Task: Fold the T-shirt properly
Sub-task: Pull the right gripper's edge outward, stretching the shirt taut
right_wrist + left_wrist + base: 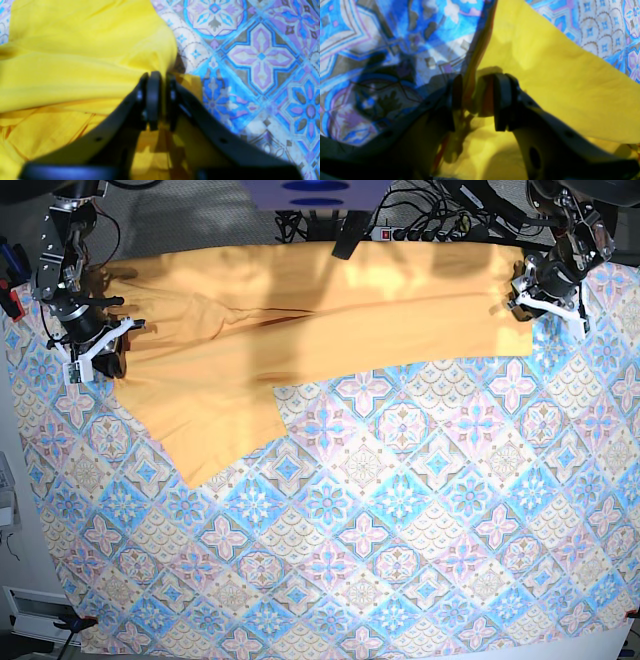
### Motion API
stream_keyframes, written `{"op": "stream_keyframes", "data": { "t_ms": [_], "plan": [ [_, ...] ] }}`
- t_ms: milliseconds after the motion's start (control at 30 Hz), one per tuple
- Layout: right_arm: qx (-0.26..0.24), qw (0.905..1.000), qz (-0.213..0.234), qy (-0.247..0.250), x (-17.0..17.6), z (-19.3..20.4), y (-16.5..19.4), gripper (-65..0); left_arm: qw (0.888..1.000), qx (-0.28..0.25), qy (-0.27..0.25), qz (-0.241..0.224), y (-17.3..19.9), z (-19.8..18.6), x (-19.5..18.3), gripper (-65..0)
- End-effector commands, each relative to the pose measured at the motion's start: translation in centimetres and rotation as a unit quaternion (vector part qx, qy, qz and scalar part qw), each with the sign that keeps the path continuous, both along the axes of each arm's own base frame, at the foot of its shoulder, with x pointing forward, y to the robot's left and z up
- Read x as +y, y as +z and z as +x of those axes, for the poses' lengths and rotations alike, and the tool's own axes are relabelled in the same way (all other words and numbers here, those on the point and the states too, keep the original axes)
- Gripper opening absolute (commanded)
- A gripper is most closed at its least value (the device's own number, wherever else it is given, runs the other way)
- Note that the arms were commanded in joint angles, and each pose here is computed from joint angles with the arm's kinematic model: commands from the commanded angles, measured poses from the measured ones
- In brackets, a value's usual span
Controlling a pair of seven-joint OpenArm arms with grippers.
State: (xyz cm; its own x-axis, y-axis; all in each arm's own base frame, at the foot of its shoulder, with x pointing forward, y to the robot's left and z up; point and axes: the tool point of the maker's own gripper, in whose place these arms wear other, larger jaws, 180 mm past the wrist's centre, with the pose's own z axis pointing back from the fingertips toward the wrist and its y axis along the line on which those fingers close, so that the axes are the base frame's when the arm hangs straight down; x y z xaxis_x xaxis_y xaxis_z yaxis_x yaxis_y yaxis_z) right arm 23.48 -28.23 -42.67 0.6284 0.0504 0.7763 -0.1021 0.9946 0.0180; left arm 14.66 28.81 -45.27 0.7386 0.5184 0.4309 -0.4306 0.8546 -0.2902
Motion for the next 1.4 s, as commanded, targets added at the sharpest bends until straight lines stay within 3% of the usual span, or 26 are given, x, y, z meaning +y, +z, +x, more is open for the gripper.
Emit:
{"op": "stream_keyframes", "data": {
  "t_ms": [0,300,700,833,1000,1367],
  "plan": [
    [-0.02,0.9998,-0.008,-0.003,-0.9,0.7,1.1,-55.0,1.0,-0.019,0.0,0.008,0.9,0.8,0.6,-44.0],
    [-0.009,0.9998,-0.003,-0.017,-1.5,0.1,0.1,-48.9,1.0,-0.019,-0.002,0.008,0.9,0.9,0.5,-44.0],
    [-0.113,0.9933,0.019,0.005,2.0,7.6,5.7,-48.8,1.0,-0.021,-0.003,0.006,0.9,1.0,0.3,-44.0],
    [-0.091,0.9946,0.036,0.035,4.6,10.5,4.5,-48.5,1.0,-0.021,-0.003,0.006,0.9,1.0,0.3,-44.0],
    [-0.076,0.9949,0.052,0.042,5.6,13.0,3.3,-43.0,1.0,-0.021,-0.003,0.006,0.9,1.0,0.3,-44.0],
    [-0.018,0.9961,0.087,0.0,4.2,15.8,-0.5,-40.5,1.0,-0.021,-0.003,0.006,0.9,1.0,0.3,-44.1]
  ]
}}
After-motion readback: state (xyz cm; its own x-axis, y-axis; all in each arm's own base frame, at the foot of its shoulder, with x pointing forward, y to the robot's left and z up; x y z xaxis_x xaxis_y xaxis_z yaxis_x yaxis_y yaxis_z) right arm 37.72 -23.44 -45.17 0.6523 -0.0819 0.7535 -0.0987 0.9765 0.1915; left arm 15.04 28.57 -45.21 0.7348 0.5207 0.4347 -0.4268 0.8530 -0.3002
